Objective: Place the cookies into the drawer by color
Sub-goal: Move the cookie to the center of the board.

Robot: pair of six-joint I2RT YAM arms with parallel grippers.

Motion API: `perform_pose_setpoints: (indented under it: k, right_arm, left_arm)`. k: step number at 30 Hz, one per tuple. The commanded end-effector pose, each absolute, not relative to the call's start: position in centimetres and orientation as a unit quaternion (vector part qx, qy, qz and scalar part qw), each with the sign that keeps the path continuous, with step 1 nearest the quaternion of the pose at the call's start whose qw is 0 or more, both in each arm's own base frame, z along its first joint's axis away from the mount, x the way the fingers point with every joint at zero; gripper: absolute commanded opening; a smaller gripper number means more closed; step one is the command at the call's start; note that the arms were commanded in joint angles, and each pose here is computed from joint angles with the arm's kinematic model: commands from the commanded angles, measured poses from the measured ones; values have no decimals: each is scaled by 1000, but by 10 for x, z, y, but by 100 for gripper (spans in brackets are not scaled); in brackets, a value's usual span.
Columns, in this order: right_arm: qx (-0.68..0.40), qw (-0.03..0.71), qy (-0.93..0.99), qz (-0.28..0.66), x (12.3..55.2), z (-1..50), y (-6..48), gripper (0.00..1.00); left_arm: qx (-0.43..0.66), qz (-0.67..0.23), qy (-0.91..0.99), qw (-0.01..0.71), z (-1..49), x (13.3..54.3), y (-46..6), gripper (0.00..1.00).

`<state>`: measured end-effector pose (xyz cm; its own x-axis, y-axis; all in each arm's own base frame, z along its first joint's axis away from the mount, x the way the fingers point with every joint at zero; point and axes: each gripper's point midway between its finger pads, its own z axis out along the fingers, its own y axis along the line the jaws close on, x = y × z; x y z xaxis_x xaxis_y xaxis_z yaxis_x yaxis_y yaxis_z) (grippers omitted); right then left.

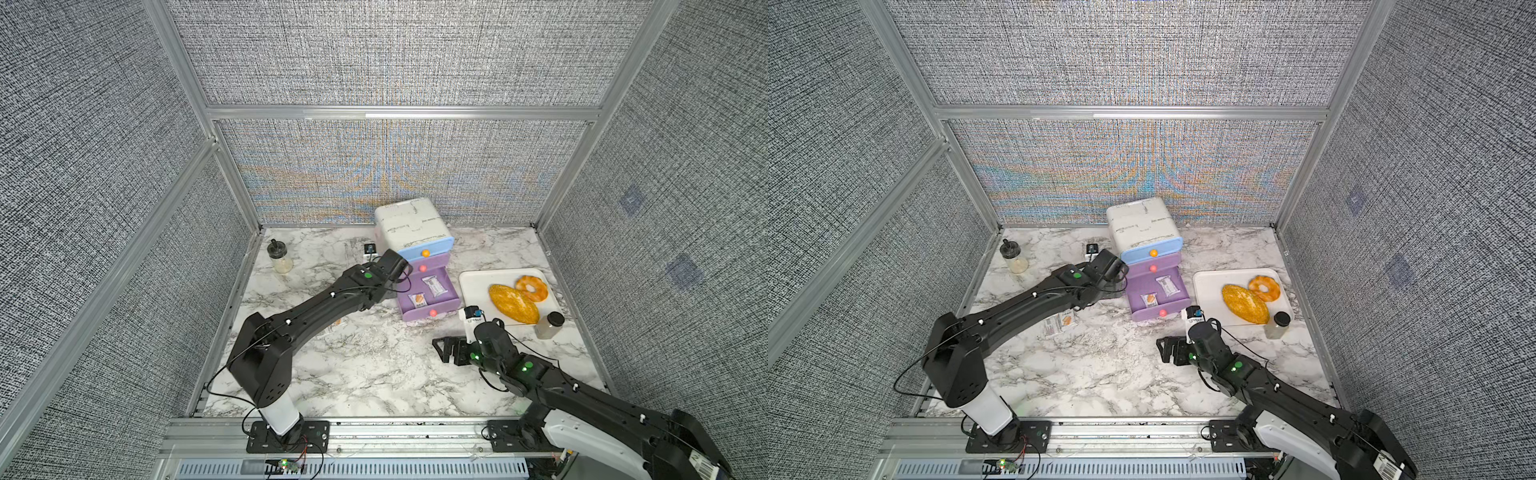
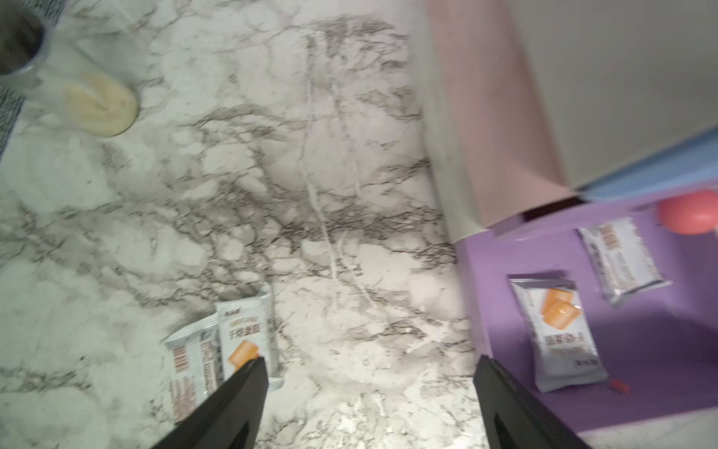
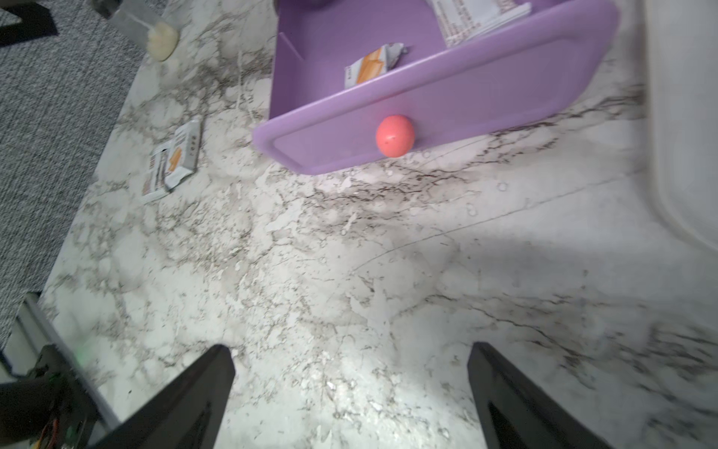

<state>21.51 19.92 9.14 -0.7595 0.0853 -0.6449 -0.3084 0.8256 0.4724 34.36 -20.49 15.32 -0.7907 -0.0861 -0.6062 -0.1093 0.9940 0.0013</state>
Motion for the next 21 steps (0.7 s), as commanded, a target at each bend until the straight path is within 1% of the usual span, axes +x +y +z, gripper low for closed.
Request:
perform_pose_setpoints:
  k: [1,3,5,8,16,21]
  right_arm:
    - [-125,341,864,349,202,106,222,98]
    - [-140,340,858,359,197,108,227,97]
    - [-158,340,852,365,192,111,232,95]
    - [-187,337,845,371,184,116,240,92]
    - [-234,331,840,361,169,120,260,89]
    - [-242,323,846,349,168,114,267,89]
  left_arm:
    - [-91,26,946,309,144,342,-172,84]
    - [-113,37,950,288,131,340,-149,78]
    - [-135,46,952,270,118,339,-128,70]
    - [-159,52,955,245,96,340,-107,65]
    - [-193,54,964,175,44,347,-76,65]
    - [-196,46,970,134,17,348,-72,68]
